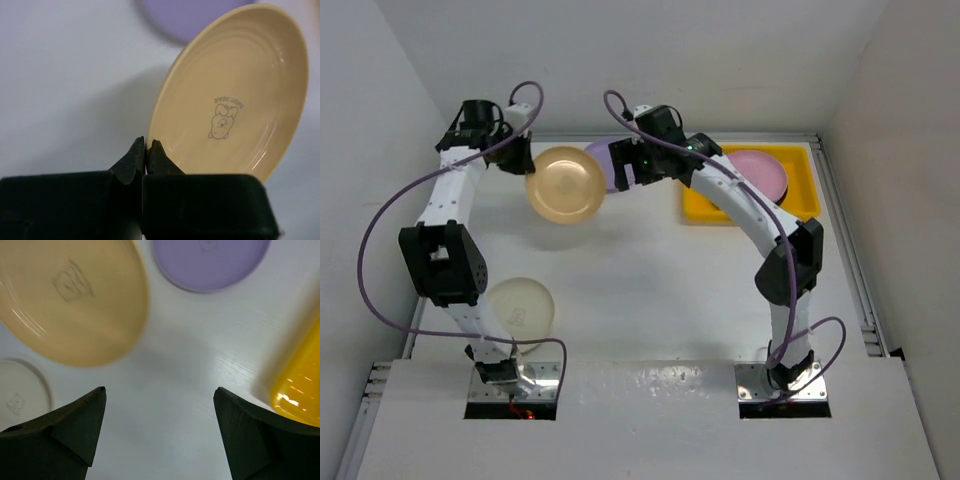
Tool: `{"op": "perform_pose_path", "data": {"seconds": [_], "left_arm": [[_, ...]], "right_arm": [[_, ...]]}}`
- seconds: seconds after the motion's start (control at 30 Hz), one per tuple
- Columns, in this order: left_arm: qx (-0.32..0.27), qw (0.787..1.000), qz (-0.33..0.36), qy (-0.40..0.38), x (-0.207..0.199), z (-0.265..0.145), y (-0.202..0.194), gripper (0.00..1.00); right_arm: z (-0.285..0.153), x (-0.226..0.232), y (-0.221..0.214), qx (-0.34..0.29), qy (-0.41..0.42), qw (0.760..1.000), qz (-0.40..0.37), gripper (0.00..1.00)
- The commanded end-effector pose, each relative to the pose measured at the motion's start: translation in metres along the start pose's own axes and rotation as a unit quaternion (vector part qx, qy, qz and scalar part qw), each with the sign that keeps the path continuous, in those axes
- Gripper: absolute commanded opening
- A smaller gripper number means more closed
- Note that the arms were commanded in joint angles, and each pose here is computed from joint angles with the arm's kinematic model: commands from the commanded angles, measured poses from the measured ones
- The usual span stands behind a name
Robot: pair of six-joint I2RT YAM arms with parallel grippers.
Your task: Place the plates into the plastic bin on the countertop
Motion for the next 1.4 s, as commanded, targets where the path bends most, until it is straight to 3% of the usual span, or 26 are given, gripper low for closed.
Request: {"op": "perform_pose_path", "data": {"seconds": [0.0,0.17,0.33,0.5,0.6,0.7,0.77,0.8,0.9,0.93,0.97,1.07,1.17,1.2,1.27,1.3,1.37], "left_arm": [[0.008,0.996,0.034,-0.081,-0.056,-0.012,0.008,0.00],[0.009,0.989,0.058,-0.132,-0.099,-0.009,0.019,0.00],[-0.012,0.979,0.071,-0.191,-0.126,-0.022,0.036,0.00],[-0.011,0.975,0.075,-0.207,-0.133,-0.019,0.037,0.00],[-0.001,0.975,0.073,-0.211,-0.135,-0.014,0.033,0.00],[0.003,0.972,0.070,-0.224,-0.138,-0.013,0.030,0.00],[0.007,0.972,0.068,-0.224,-0.137,-0.009,0.028,0.00],[0.007,0.972,0.068,-0.224,-0.137,-0.009,0.028,0.00],[0.015,0.973,0.060,-0.224,-0.135,0.000,0.025,0.00],[0.015,0.973,0.060,-0.224,-0.135,0.000,0.025,0.35],[0.019,0.973,0.058,-0.225,-0.134,0.004,0.023,0.57],[0.013,0.979,0.055,-0.196,-0.124,0.007,0.029,1.00],[0.000,0.987,0.042,-0.152,-0.108,0.003,0.037,1.00],[-0.002,0.991,0.034,-0.130,-0.094,0.002,0.038,1.00],[-0.005,0.993,0.019,-0.114,-0.080,-0.001,0.038,1.00],[0.001,0.995,0.018,-0.103,-0.071,0.001,0.034,1.00],[0.001,0.997,0.015,-0.079,-0.054,-0.005,0.029,1.00]], "right_arm": [[0.013,0.007,0.014,-0.027,0.015,0.999,0.036,0.86],[0.015,-0.011,0.009,-0.085,-0.029,0.993,0.082,0.67],[0.021,-0.030,-0.007,-0.067,-0.056,0.991,0.101,0.52],[0.041,-0.030,-0.021,-0.045,0.003,0.993,0.110,0.50],[0.047,-0.022,-0.022,-0.043,0.051,0.991,0.113,0.42],[0.049,-0.014,-0.018,-0.058,0.107,0.984,0.126,0.26],[0.049,-0.016,-0.019,-0.059,0.112,0.982,0.140,0.05],[0.047,-0.018,-0.017,-0.064,0.108,0.982,0.144,0.00],[0.039,-0.032,-0.014,-0.079,0.094,0.978,0.166,0.00],[0.036,-0.043,-0.014,-0.083,0.075,0.976,0.185,0.00],[0.032,-0.049,-0.012,-0.086,0.068,0.975,0.193,0.00],[0.015,-0.089,-0.015,-0.087,0.025,0.964,0.248,0.00],[-0.002,-0.139,-0.041,-0.071,-0.042,0.947,0.310,0.00],[-0.011,-0.182,-0.056,-0.072,-0.104,0.928,0.351,0.00],[-0.025,-0.204,-0.081,-0.044,-0.141,0.911,0.386,0.00],[-0.035,-0.235,-0.099,-0.042,-0.173,0.886,0.428,0.00],[-0.047,-0.260,-0.125,-0.019,-0.203,0.862,0.464,0.00]]}}
Point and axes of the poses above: each gripper's point midway between its finger pads, its own z axis out along the fingers, its own x axis along the line the jaws close on, y = z × x, the point moved 6 cm from there along -z, back along the fingers, and after that the axes turned 8 degrees about -z, right-handed, at the moved point
